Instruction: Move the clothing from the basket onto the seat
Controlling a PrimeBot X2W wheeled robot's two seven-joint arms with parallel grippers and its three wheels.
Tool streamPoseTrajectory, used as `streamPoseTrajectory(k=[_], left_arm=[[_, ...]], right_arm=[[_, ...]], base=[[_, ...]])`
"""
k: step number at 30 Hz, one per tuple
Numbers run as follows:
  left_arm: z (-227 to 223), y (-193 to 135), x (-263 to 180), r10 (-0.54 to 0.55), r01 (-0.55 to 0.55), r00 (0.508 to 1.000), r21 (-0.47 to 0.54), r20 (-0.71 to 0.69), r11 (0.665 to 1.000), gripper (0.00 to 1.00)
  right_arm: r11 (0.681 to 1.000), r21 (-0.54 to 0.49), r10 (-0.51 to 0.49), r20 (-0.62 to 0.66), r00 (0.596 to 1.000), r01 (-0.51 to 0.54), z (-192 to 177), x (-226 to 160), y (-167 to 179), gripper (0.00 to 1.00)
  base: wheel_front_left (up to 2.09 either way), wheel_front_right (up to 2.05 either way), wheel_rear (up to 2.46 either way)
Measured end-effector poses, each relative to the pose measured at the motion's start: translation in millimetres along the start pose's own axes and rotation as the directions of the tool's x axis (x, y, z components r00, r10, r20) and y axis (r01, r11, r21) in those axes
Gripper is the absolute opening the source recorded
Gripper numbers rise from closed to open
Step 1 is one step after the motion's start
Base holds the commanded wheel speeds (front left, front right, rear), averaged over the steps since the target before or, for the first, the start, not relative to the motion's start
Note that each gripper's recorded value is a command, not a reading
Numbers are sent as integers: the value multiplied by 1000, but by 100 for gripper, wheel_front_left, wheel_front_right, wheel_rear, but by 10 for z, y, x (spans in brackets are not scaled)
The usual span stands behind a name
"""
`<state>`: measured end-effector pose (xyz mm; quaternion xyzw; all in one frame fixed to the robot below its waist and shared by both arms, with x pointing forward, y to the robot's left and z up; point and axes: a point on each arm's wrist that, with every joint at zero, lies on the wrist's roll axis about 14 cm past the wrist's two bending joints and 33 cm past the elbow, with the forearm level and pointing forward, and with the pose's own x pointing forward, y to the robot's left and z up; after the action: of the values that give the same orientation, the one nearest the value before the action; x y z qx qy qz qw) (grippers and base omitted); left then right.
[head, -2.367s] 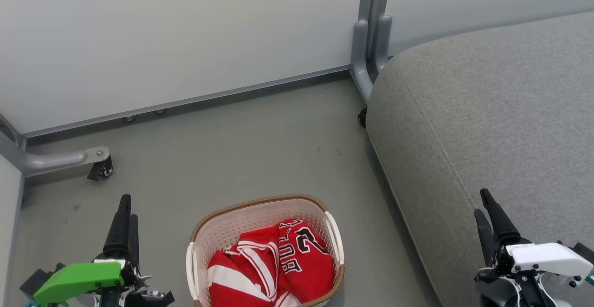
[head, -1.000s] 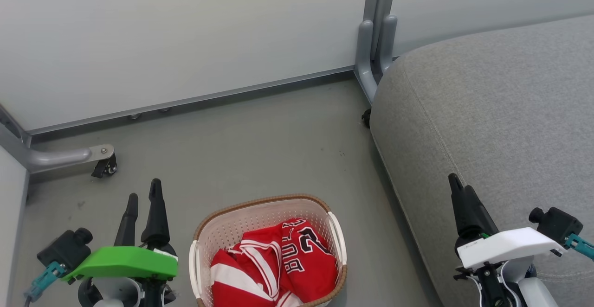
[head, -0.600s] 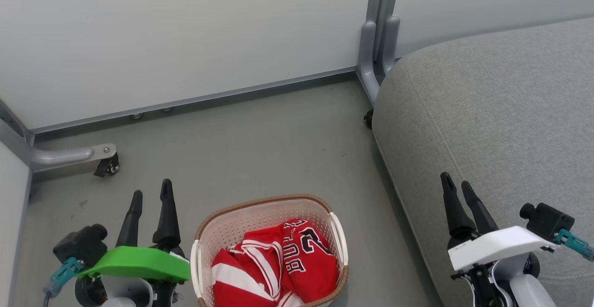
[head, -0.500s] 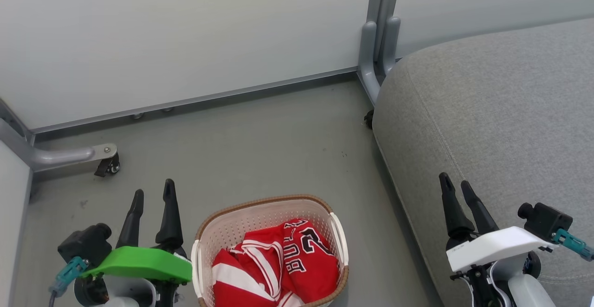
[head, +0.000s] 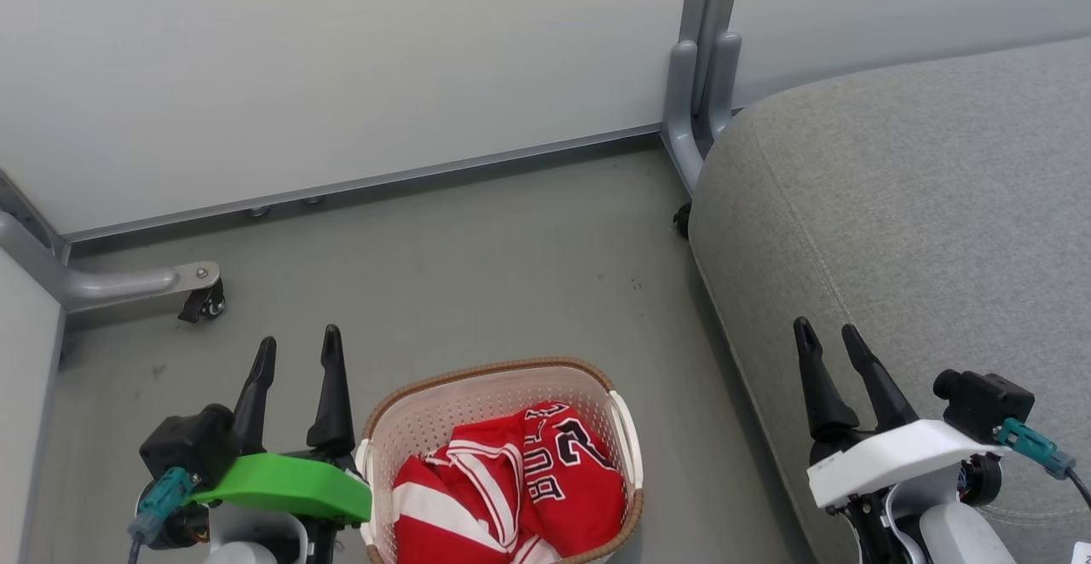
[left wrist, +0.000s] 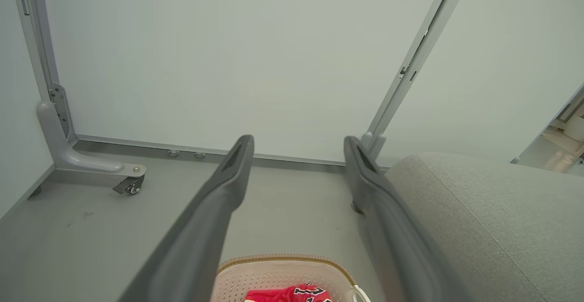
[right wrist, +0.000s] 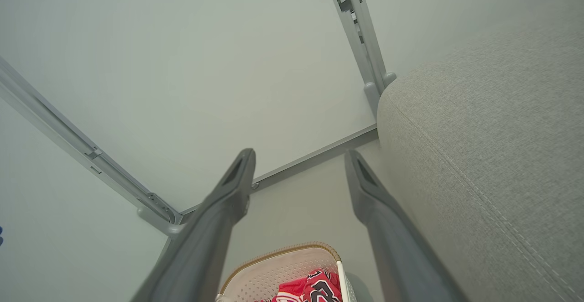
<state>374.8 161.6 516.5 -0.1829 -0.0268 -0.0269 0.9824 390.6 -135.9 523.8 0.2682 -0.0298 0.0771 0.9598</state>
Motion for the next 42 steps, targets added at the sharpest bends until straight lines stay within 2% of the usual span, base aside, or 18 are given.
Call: streamPoseTrajectory(k=[17, 42], left_arm=[[21, -90, -38, -34, 30, 999, 160, 23, 987, 100], [30, -175, -73, -77, 57, 996, 344, 45, 937, 100]], right_arm=[[986, -159, 54, 15, 998, -51, 25, 17, 115, 100], [932, -348, 111, 18, 994, -98, 16, 37, 204, 100]], base=[[0, 0, 0], [0, 0, 0]])
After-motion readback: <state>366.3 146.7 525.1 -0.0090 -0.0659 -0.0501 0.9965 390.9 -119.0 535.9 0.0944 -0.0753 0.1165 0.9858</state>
